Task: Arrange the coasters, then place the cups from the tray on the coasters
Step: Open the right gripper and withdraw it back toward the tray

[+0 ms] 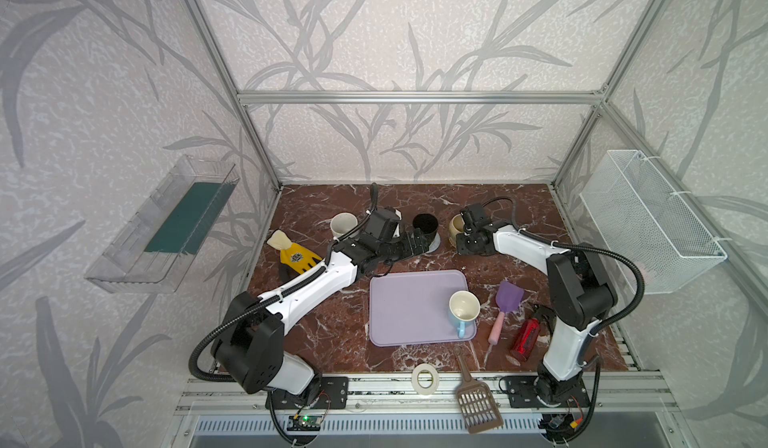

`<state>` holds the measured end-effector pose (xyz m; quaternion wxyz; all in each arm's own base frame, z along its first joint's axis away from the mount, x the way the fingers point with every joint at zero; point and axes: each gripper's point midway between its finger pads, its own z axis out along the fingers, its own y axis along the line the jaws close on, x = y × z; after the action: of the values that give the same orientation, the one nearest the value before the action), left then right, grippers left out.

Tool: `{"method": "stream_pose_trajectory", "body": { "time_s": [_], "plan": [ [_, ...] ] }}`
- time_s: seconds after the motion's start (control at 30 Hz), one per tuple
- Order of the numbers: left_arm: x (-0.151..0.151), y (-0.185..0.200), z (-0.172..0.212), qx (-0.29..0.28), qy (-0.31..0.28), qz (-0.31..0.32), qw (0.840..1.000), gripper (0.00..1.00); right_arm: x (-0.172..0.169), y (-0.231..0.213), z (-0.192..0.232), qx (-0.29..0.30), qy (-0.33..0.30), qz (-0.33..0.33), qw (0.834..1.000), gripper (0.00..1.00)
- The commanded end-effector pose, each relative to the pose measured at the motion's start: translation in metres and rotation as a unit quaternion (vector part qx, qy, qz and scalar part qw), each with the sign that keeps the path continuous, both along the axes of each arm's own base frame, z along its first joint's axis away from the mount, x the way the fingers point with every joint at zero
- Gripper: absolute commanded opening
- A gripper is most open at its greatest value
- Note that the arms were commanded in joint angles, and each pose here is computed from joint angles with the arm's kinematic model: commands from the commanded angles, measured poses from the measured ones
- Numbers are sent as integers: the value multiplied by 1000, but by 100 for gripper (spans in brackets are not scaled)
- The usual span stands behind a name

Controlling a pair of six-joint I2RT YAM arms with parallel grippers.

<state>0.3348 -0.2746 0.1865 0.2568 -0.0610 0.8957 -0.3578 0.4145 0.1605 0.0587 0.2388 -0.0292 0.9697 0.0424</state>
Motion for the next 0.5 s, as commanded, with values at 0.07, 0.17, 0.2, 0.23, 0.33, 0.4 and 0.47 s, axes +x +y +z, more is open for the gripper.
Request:
{"method": "stream_pose_trajectory", "body": {
  "time_s": [0.07,0.17,0.2,0.23,0.33,0.4,0.47],
  "plan": [
    [0,3,8,-12,-11,7,1000,98,3,18,24,55,-29,30,998,13],
    [0,4,7,-12,-10,9,1000,98,5,16,32,55,-46,28,997,6],
    [0,3,6,-11,-10,9,1000,98,6,15,34,49,-49,30,997,5],
    [0,3,5,-12,-9,10,1000,98,6,13,34,42,-47,31,998,5],
    [1,2,6,-17,-8,10,1000,98,5,8,30,25,-39,32,998,8],
    [0,1,6,-19,-8,10,1000,98,1,2,25,15,-36,17,999,14],
    [1,1,6,-21,-9,10,1000,98,-1,0,25,16,-41,16,999,20]
  ]
}}
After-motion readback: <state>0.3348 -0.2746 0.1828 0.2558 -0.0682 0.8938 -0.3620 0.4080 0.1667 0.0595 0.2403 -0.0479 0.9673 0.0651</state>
